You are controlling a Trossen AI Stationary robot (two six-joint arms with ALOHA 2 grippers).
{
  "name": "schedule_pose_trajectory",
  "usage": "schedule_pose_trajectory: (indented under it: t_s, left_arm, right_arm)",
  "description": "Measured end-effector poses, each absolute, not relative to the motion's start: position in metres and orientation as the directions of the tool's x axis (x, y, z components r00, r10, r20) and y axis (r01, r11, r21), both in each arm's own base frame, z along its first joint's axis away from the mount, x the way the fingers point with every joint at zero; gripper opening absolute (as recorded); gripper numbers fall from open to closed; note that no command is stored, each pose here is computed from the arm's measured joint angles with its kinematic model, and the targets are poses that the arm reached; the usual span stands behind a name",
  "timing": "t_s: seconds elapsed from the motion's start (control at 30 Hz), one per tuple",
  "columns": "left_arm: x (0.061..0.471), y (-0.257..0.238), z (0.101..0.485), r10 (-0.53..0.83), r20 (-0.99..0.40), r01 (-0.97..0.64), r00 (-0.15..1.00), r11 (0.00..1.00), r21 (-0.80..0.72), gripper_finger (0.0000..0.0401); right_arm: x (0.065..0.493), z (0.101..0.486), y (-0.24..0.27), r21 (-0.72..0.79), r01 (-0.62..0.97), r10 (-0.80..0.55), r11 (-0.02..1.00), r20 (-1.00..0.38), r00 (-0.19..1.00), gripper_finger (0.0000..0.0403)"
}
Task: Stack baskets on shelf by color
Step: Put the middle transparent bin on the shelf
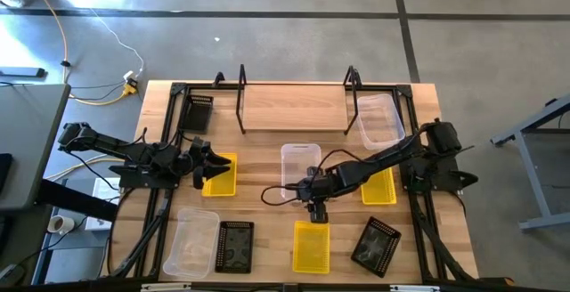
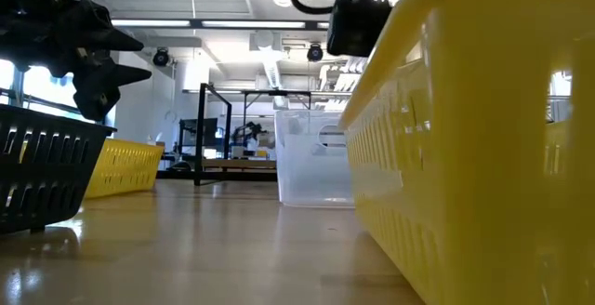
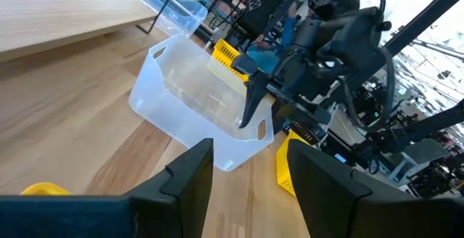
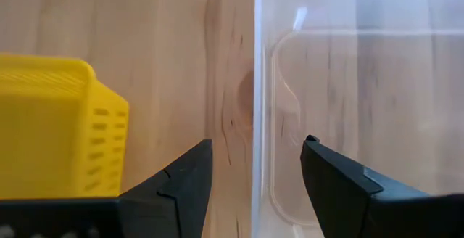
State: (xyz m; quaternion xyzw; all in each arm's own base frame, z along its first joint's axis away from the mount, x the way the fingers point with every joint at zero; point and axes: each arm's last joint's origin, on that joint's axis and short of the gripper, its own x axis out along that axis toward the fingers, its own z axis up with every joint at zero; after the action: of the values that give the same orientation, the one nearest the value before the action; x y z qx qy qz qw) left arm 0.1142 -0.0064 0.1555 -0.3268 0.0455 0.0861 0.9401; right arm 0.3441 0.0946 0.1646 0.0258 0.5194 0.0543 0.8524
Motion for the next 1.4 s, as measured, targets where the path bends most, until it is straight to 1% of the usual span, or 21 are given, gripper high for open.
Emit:
schedule_pose_trajectory:
  t_s: [0.13,0.27,0.37,0.47,0.5,0.53,0.63,0.77,1.1,1.3,1.4]
  left_arm:
    - [0.114,-0.006,0.155,0.132,-0.145,-0.194,0.98,0.772,-0.606,0.0168]
    - [0.114,-0.006,0.155,0.132,-0.145,-0.194,0.98,0.772,-0.605,0.0168]
    - [0.114,-0.006,0.155,0.132,-0.145,-0.194,0.981,0.772,-0.605,0.0168]
    - [0.114,-0.006,0.155,0.132,-0.145,-0.194,0.98,0.772,-0.605,0.0168]
    - [0.114,-0.006,0.155,0.132,-0.145,-0.194,0.981,0.772,-0.605,0.0168]
    - [0.114,-0.006,0.155,0.132,-0.145,-0.194,0.98,0.772,-0.605,0.0168]
    - [0.114,-0.006,0.155,0.132,-0.145,-0.194,0.981,0.772,-0.605,0.0168]
    - [0.114,-0.006,0.155,0.132,-0.145,-0.194,0.981,0.772,-0.605,0.0168]
    - [0.114,-0.006,0.155,0.132,-0.145,-0.193,0.981,0.772,-0.606,0.0168]
    - [0.114,-0.006,0.155,0.149,-0.145,-0.207,0.978,0.77,-0.603,0.0168]
    - [0.114,-0.006,0.155,0.156,-0.144,-0.211,0.977,0.769,-0.603,0.0168]
  right_arm:
    - [0.343,0.156,0.094,0.09,-0.059,0.106,0.994,-0.906,0.409,0.0172]
    - [0.342,0.153,0.094,0.111,-0.017,0.108,0.994,-0.915,0.389,0.0133]
    - [0.342,0.153,0.094,0.127,0.016,0.111,0.992,-0.915,0.389,0.0086]
    - [0.342,0.154,0.095,0.156,0.043,0.128,0.987,-0.914,0.385,0.0025]
    - [0.342,0.154,0.095,0.166,0.051,0.134,0.985,-0.914,0.383,0.0013]
    - [0.342,0.154,0.095,0.171,0.056,0.137,0.984,-0.914,0.383,0.0009]
    - [0.341,0.155,0.097,0.193,0.087,0.146,0.977,-0.912,0.384,0.0015]
    - [0.338,0.17,0.1,0.232,0.09,0.173,0.968,-0.888,0.426,0.0004]
    - [0.323,0.233,0.1,0.348,0.06,0.244,0.936,-0.759,0.604,0.0001]
    - [0.308,0.269,0.092,0.349,0.029,0.231,0.937,-0.678,0.698,0.0]
    - [0.299,0.286,0.087,0.308,0.022,0.188,0.951,-0.635,0.749,0.0]
